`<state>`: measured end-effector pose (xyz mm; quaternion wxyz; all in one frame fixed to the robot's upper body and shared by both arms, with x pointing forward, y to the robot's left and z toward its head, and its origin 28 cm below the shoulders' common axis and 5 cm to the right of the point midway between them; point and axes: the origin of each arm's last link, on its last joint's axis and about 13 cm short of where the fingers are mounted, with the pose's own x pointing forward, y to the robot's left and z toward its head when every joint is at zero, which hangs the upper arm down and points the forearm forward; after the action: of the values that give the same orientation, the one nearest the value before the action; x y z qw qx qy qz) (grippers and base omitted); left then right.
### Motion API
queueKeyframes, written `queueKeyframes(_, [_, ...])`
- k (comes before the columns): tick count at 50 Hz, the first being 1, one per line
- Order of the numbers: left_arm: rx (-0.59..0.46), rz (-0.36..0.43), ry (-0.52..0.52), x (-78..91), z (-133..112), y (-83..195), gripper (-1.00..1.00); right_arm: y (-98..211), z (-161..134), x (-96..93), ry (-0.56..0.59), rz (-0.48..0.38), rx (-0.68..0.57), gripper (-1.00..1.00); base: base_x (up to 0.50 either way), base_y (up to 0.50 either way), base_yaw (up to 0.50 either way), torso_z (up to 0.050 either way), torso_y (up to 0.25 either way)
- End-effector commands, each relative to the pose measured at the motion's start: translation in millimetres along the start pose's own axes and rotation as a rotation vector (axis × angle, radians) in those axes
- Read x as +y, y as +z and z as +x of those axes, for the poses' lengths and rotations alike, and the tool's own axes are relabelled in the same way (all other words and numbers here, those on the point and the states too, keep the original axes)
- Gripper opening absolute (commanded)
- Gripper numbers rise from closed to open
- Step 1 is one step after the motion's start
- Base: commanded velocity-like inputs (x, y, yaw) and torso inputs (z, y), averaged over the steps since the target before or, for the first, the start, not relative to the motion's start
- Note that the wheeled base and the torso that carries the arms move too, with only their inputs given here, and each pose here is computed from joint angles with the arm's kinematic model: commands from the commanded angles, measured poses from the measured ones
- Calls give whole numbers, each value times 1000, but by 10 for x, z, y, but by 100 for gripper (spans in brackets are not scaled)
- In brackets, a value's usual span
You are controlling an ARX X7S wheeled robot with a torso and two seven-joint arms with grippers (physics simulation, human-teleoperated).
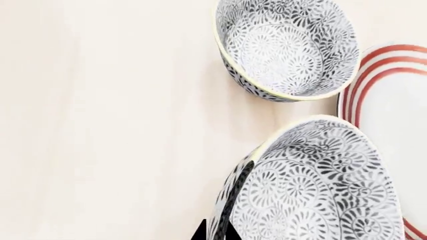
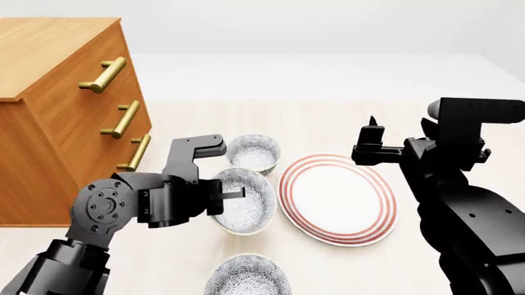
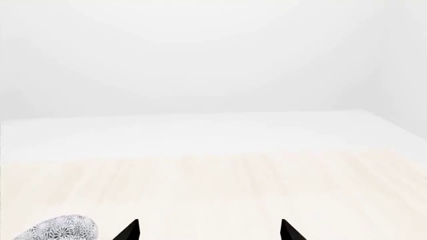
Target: Stack the bowl in the middle on the bowl at the back.
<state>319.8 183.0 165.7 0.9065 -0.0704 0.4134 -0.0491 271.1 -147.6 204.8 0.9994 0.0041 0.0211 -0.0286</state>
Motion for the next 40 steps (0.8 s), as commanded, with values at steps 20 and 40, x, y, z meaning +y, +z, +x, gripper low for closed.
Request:
queueKeyframes(20, [-68,-56,-119,91,-960,159,-100,104,-100,50,5,-10,-31,100,0,0,0,0,0])
queueKeyframes(40, [-34,-32,-221,155,-1655,-205,-100,110,-250,132,23,-15,-56,100,0,0,0,0,1])
